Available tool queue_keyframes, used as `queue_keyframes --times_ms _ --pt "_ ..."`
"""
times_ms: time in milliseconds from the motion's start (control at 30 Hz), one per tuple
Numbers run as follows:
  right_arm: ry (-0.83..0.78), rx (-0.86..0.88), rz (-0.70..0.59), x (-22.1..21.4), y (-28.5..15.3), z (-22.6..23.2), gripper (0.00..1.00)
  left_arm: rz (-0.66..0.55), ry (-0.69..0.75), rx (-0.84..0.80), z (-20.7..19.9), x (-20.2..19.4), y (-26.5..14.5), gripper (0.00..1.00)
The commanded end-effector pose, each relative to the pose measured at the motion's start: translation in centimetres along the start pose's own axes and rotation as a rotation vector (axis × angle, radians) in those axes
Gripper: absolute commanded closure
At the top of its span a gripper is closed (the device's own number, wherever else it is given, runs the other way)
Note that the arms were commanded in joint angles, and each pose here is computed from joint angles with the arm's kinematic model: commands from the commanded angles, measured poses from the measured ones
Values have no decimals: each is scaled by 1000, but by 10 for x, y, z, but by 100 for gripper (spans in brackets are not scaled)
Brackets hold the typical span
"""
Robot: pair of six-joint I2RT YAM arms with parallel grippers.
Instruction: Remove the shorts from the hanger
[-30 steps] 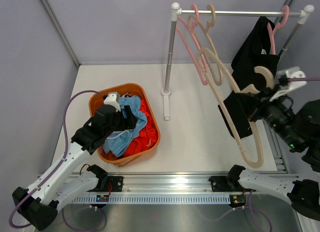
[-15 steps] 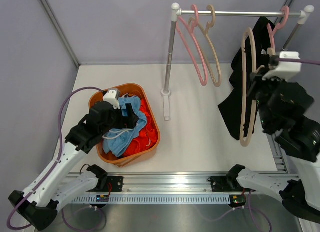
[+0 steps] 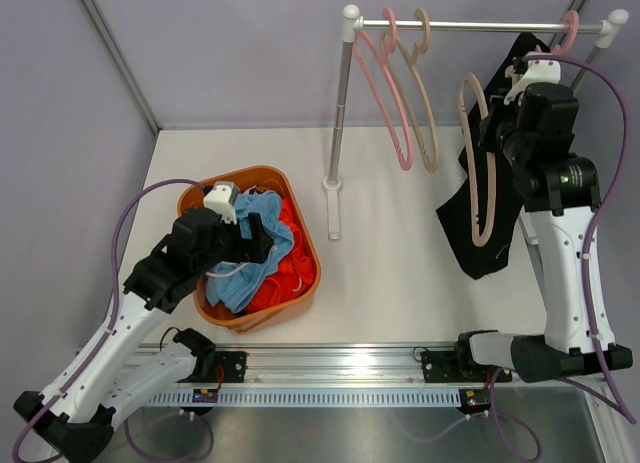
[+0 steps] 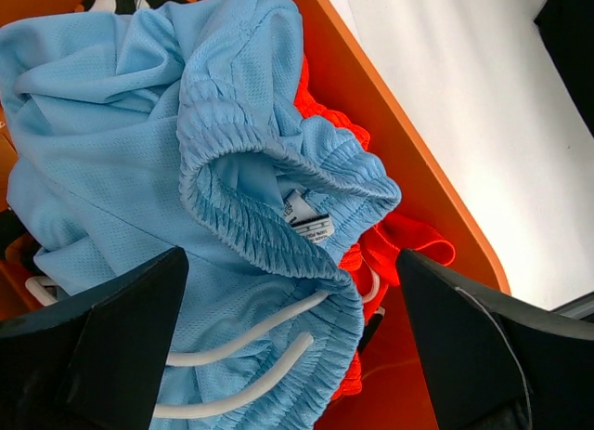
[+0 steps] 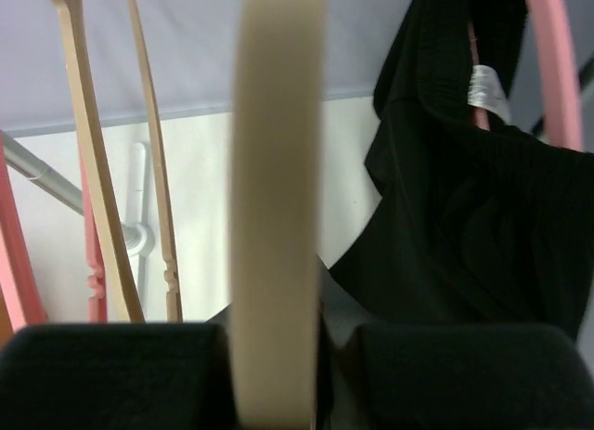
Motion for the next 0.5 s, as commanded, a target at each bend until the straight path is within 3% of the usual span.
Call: queue_keyframes --times_ms 0,167,333,467 --pt "42 192 -48 22 12 19 100 0 27 -42 -2 -6 -3 1" --pt "101 300 -58 47 36 12 100 22 32 -56 -1 -18 -7 1" --pt "105 303 -86 72 62 12 100 0 39 -69 -1 -21 -12 1" --pt "115 354 -26 72 94 19 100 11 44 -100 -5 -24 -11 1"
Point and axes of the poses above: each gripper's point midway between its finger pads, its own y axis out along the fingers, its own z axis along the line the jaws close on, x = y × z, the point moved 5 cm from there along -y, back along the fingers, and after that the axes turned 6 degrees about y, right-handed, at the moved point
